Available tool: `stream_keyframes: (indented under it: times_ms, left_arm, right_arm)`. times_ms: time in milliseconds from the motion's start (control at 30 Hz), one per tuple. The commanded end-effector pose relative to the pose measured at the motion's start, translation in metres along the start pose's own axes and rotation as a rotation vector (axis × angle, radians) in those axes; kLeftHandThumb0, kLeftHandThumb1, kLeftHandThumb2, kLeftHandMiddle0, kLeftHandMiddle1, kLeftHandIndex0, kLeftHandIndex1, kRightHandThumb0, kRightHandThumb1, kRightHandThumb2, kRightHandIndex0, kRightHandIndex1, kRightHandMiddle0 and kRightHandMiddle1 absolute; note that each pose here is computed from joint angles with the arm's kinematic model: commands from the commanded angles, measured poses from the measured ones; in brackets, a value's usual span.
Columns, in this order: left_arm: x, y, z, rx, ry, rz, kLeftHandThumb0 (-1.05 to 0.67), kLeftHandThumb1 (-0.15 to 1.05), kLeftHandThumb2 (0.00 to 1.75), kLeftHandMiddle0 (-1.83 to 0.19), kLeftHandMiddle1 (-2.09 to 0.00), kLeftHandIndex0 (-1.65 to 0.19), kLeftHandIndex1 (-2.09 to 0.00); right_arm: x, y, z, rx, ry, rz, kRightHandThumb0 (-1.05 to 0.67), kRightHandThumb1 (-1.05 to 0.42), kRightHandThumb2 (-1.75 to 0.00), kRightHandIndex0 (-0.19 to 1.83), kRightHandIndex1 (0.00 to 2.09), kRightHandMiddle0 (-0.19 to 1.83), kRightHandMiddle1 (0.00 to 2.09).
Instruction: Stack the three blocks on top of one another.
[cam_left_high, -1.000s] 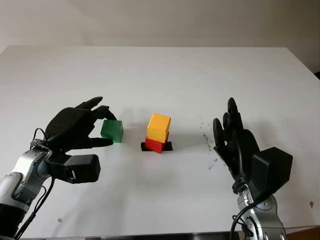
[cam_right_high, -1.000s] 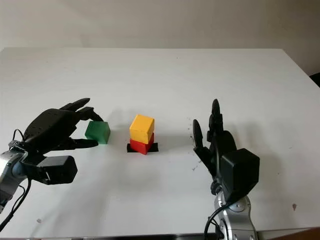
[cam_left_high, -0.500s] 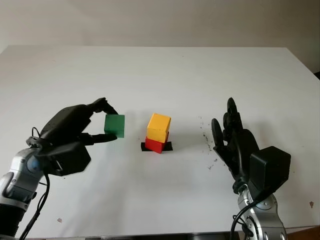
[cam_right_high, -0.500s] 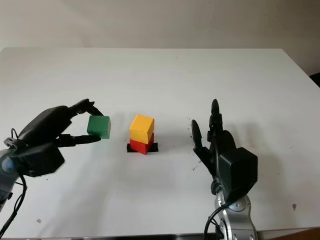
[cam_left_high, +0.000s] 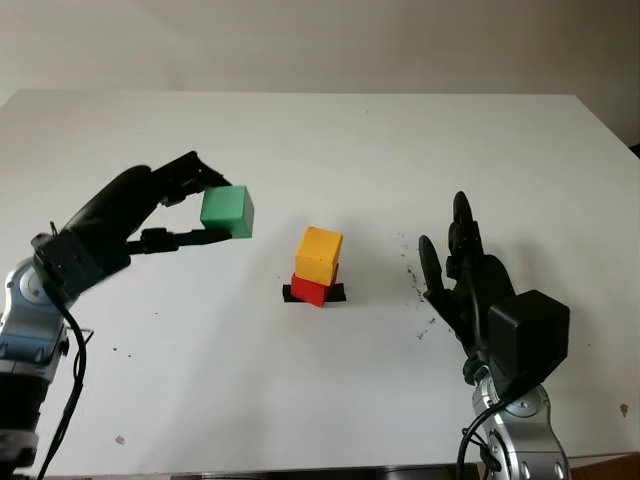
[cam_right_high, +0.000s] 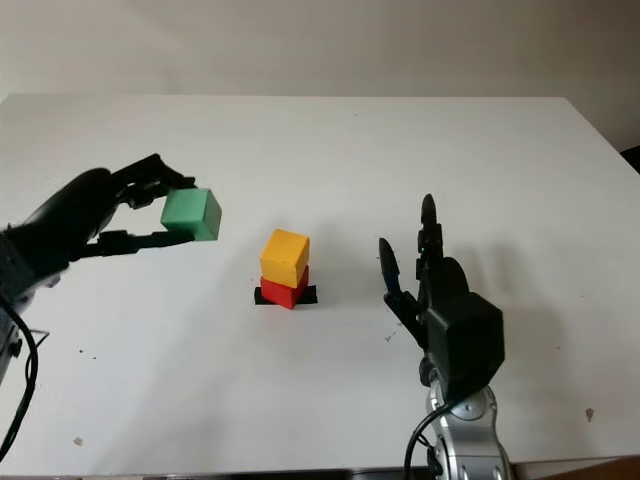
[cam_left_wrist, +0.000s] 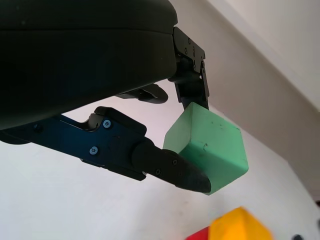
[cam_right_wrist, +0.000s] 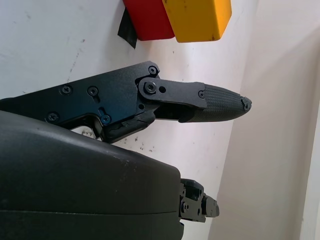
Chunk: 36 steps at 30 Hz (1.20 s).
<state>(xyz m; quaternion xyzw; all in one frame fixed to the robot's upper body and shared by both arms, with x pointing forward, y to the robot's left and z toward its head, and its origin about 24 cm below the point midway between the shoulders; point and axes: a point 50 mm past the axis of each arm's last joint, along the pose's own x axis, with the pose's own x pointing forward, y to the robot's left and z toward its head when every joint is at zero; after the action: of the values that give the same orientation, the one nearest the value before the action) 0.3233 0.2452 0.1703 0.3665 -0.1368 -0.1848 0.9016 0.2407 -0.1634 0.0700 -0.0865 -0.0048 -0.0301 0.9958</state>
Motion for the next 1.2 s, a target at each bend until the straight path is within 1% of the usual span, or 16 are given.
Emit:
stream_keyframes:
  times_ms: [0,100,133,233,333,400,433,467,500,533,667,733,833,933,1167]
  left_arm:
    - [0.009,0.014,0.015,0.016,-0.051,0.011,-0.48,1.04,0.06,-0.38,-0.05,-0.46,-1.23]
    - [0.024,0.022,0.032,0.047,-0.109,-0.028,-0.46,1.04,0.06,-0.37,-0.05,-0.45,-1.23]
    - [0.029,0.023,0.036,0.052,-0.118,-0.04,-0.46,1.03,0.06,-0.37,-0.05,-0.45,-1.24]
    - [0.039,0.023,0.045,0.049,-0.12,-0.069,-0.45,1.02,0.05,-0.37,-0.05,-0.46,-1.27]
    - [0.054,0.018,0.056,0.062,-0.121,-0.131,-0.48,1.01,0.05,-0.37,-0.05,-0.47,-1.3]
    - [0.059,0.015,0.061,0.071,-0.128,-0.157,-0.49,1.01,0.05,-0.37,-0.05,-0.48,-1.28]
    - [0.06,0.013,0.062,0.07,-0.13,-0.167,-0.49,1.02,0.05,-0.37,-0.05,-0.5,-1.18]
    - [0.063,0.01,0.065,0.056,-0.142,-0.184,-0.49,1.02,0.05,-0.37,-0.05,-0.51,-1.13]
    - [0.065,0.007,0.067,0.042,-0.153,-0.199,-0.46,1.01,0.05,-0.38,-0.06,-0.51,-1.14]
    - [0.066,0.005,0.068,0.031,-0.163,-0.212,-0.46,1.01,0.05,-0.38,-0.06,-0.5,-1.19]
    - [0.07,-0.006,0.069,0.016,-0.163,-0.255,-0.48,1.01,0.06,-0.37,-0.05,-0.42,-1.42]
    - [0.07,-0.01,0.068,0.022,-0.164,-0.271,-0.48,1.02,0.06,-0.36,-0.04,-0.39,-1.48]
    - [0.07,-0.014,0.067,0.025,-0.17,-0.291,-0.48,1.03,0.06,-0.35,-0.04,-0.36,-1.52]
    - [0.069,-0.018,0.066,0.023,-0.165,-0.309,-0.48,1.04,0.06,-0.34,-0.04,-0.33,-1.52]
    - [0.063,-0.025,0.065,0.033,-0.171,-0.323,-0.45,1.04,0.06,-0.34,-0.05,-0.29,-1.52]
  right_arm:
    - [0.003,0.0,0.003,-0.008,-0.016,0.003,-0.69,-1.05,-0.5,-0.12,0.07,-0.04,0.07]
    - [0.005,0.001,0.003,-0.001,-0.015,0.005,-0.68,-1.05,-0.49,-0.12,0.07,-0.04,0.07]
    - [0.005,0.001,0.004,-0.002,-0.02,0.004,-0.68,-1.05,-0.49,-0.12,0.07,-0.04,0.07]
    - [0.006,0.002,0.004,0.0,-0.027,0.006,-0.68,-1.05,-0.49,-0.11,0.07,-0.04,0.06]
    - [0.006,0.002,0.004,-0.012,-0.03,0.009,-0.68,-1.05,-0.5,-0.11,0.07,-0.04,0.06]
    - [0.006,0.002,0.004,-0.019,-0.031,0.008,-0.69,-1.05,-0.5,-0.1,0.07,-0.03,0.06]
    - [0.006,0.002,0.004,-0.022,-0.032,0.007,-0.68,-1.05,-0.5,-0.1,0.07,-0.03,0.06]
    - [0.006,0.002,0.004,-0.022,-0.034,0.006,-0.68,-1.05,-0.5,-0.1,0.07,-0.03,0.06]
    - [0.005,0.002,0.004,-0.022,-0.034,0.006,-0.68,-1.05,-0.5,-0.1,0.07,-0.03,0.06]
    - [0.005,0.003,0.004,-0.023,-0.035,0.004,-0.68,-1.05,-0.5,-0.1,0.07,-0.03,0.06]
    - [0.004,0.003,0.003,-0.008,-0.034,0.002,-0.68,-1.05,-0.5,-0.1,0.06,-0.03,0.06]
    - [0.003,0.003,0.003,-0.006,-0.03,0.0,-0.68,-1.05,-0.49,-0.1,0.06,-0.03,0.06]
    - [0.003,0.003,0.003,0.001,-0.032,0.004,-0.68,-1.05,-0.49,-0.1,0.06,-0.03,0.05]
    - [0.003,0.004,0.003,0.008,-0.032,0.002,-0.68,-1.05,-0.48,-0.1,0.06,-0.04,0.05]
    - [0.003,0.003,0.003,0.004,-0.037,0.0,-0.67,-1.05,-0.49,-0.1,0.06,-0.04,0.05]
